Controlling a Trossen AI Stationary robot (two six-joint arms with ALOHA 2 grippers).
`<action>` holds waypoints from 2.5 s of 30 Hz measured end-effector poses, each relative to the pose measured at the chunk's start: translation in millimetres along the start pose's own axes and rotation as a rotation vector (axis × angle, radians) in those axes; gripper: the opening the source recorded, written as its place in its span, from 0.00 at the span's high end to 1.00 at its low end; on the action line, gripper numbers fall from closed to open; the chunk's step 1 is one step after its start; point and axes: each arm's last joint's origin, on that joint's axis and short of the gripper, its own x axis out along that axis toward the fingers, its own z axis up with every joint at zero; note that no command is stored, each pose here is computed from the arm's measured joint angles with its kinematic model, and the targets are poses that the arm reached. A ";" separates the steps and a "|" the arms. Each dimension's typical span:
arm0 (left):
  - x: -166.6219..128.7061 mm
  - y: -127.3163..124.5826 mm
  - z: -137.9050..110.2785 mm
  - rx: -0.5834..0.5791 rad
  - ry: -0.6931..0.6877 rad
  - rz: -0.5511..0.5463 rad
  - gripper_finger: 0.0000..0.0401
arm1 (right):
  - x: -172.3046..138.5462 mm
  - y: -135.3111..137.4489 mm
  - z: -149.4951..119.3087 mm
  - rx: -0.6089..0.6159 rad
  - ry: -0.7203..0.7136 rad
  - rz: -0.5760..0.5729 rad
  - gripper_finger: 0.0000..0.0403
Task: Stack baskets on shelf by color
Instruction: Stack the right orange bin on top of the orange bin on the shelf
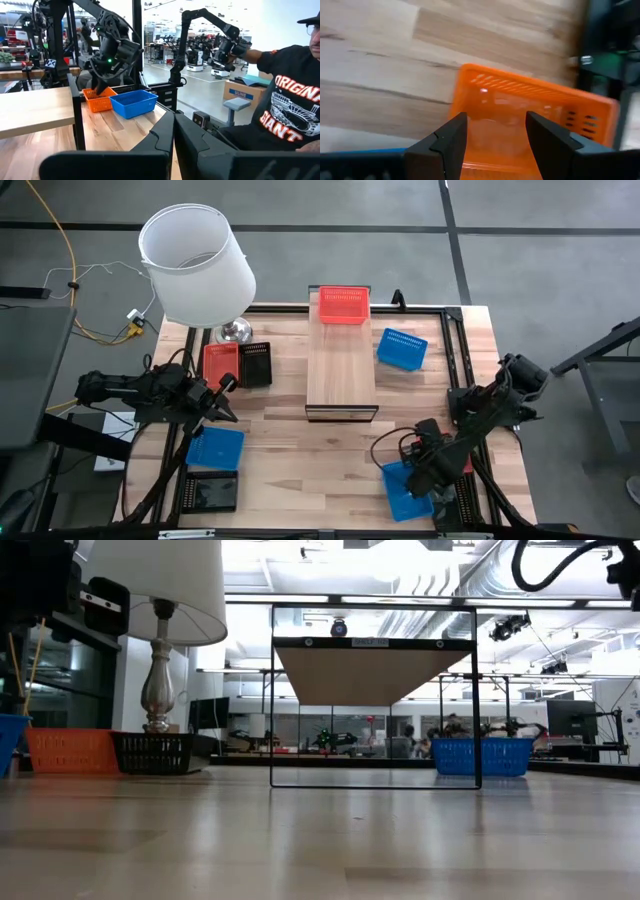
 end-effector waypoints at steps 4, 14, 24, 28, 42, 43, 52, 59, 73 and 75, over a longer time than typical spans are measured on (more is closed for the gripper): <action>0.0 0.0 0.0 0.000 0.000 0.000 1.00 | -1.1 -4.4 1.1 -0.005 0.029 -0.050 0.53; 0.0 0.0 0.0 0.000 0.000 0.000 1.00 | -0.3 0.8 -2.5 -0.011 0.069 -0.006 0.53; 0.0 0.0 0.1 0.000 0.000 0.000 1.00 | 11.2 14.6 -1.0 -0.078 0.105 -0.057 0.53; 0.0 0.0 0.0 0.000 0.000 0.000 1.00 | 15.8 23.4 3.5 -0.093 0.083 -0.032 0.53; 0.0 0.0 0.1 0.000 0.000 0.000 1.00 | 2.6 34.3 36.7 -0.064 -0.145 0.214 0.53; 0.0 0.0 0.0 0.000 0.000 0.000 1.00 | -0.5 31.8 39.0 -0.061 -0.153 0.227 0.53; 0.0 0.0 0.0 0.000 0.000 0.000 1.00 | -16.6 -4.6 43.3 -0.063 -0.055 0.102 0.53; 0.0 0.0 0.0 0.000 0.000 0.000 1.00 | -13.1 -17.7 31.8 -0.035 0.011 -0.073 0.53; 0.0 0.0 0.0 0.000 0.000 0.000 1.00 | 45.0 -28.7 13.6 -0.012 0.051 -0.136 0.53; 0.0 0.0 0.1 0.000 0.000 0.000 1.00 | 45.0 -28.4 14.0 -0.013 0.037 -0.128 0.53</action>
